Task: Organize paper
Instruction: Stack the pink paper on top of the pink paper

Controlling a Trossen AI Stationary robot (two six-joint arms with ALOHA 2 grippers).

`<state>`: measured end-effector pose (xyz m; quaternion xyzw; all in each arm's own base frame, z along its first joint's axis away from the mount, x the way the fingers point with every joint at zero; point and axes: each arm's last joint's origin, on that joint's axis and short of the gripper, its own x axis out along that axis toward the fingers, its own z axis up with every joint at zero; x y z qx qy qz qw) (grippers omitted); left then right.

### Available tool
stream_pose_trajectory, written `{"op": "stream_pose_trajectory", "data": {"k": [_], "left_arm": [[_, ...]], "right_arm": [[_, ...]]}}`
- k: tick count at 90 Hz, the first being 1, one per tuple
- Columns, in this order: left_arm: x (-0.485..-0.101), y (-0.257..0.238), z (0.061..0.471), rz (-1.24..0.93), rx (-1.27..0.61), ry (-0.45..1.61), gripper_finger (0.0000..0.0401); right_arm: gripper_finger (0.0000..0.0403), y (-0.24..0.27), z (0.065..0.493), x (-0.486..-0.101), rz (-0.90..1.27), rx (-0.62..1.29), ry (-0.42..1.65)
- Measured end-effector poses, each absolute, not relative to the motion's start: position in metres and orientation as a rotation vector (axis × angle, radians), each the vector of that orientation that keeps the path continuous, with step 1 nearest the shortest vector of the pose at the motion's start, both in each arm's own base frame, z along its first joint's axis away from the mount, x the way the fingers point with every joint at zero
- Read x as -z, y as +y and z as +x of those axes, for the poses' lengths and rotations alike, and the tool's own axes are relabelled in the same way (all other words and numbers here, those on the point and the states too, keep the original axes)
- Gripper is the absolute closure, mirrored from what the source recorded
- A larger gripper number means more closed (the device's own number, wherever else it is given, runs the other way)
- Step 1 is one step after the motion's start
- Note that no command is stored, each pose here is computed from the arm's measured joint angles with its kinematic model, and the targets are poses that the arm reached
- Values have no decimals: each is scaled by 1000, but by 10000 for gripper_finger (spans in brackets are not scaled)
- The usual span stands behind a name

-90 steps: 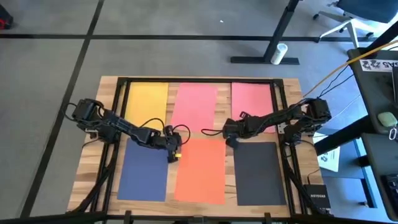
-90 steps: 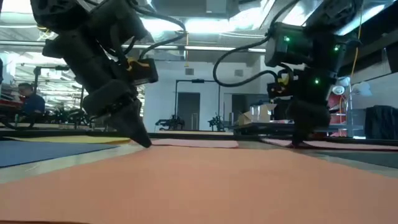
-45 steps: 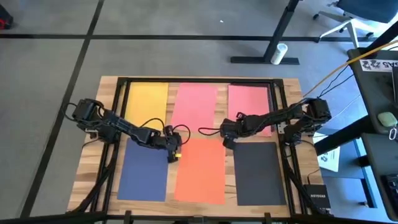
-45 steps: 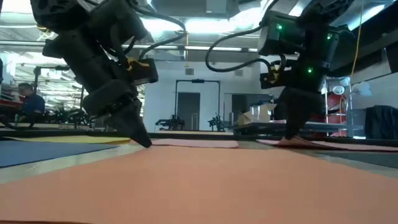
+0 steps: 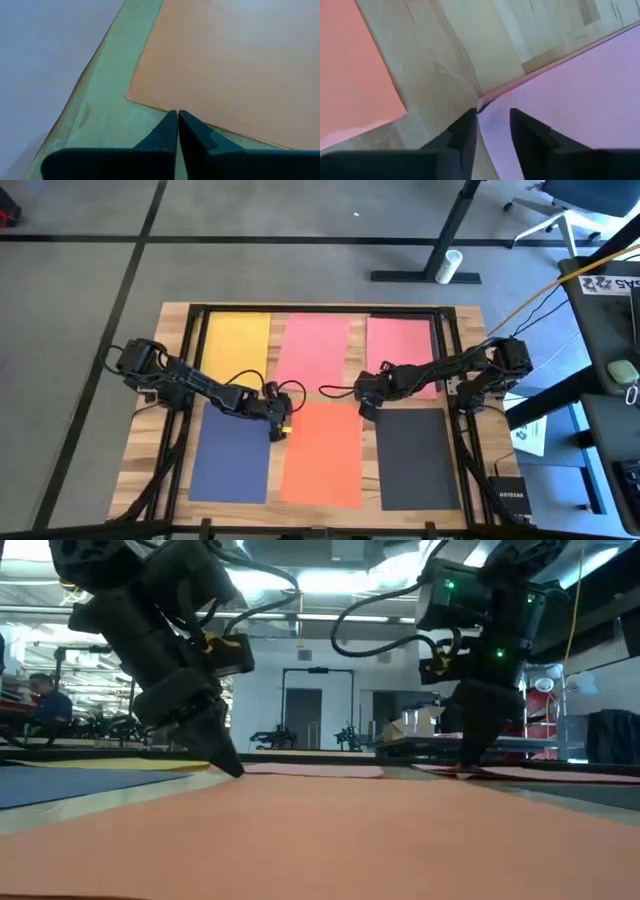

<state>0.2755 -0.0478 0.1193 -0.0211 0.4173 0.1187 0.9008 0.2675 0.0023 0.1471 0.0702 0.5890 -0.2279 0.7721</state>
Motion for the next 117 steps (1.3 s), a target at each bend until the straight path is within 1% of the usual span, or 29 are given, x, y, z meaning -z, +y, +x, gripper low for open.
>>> {"op": "stream_pose_trajectory", "data": {"k": [7,19,24,34,44,61,77,94,117], "left_arm": [[-119,-48,275,-43,-246,863,401],[-119,-48,275,-44,-246,864,401],[-119,-48,275,-43,-246,863,401],[-119,-48,276,-44,-246,863,401],[-119,-48,276,-44,-246,863,401],[-119,-48,276,-44,-246,864,401],[-119,-48,275,-43,-246,864,401],[-119,-48,275,-43,-246,865,401],[-119,-47,276,-53,-252,862,401]], "right_arm": [[318,2,267,-147,139,507,1275],[382,2,267,-147,132,513,1278],[395,2,267,-147,128,516,1276],[393,2,267,-147,131,513,1277],[401,2,267,-147,140,503,1281],[402,3,266,-147,165,475,1291],[402,3,266,-156,179,468,1267],[403,4,281,-180,183,438,1176],[403,-7,310,-209,198,357,963]]}}
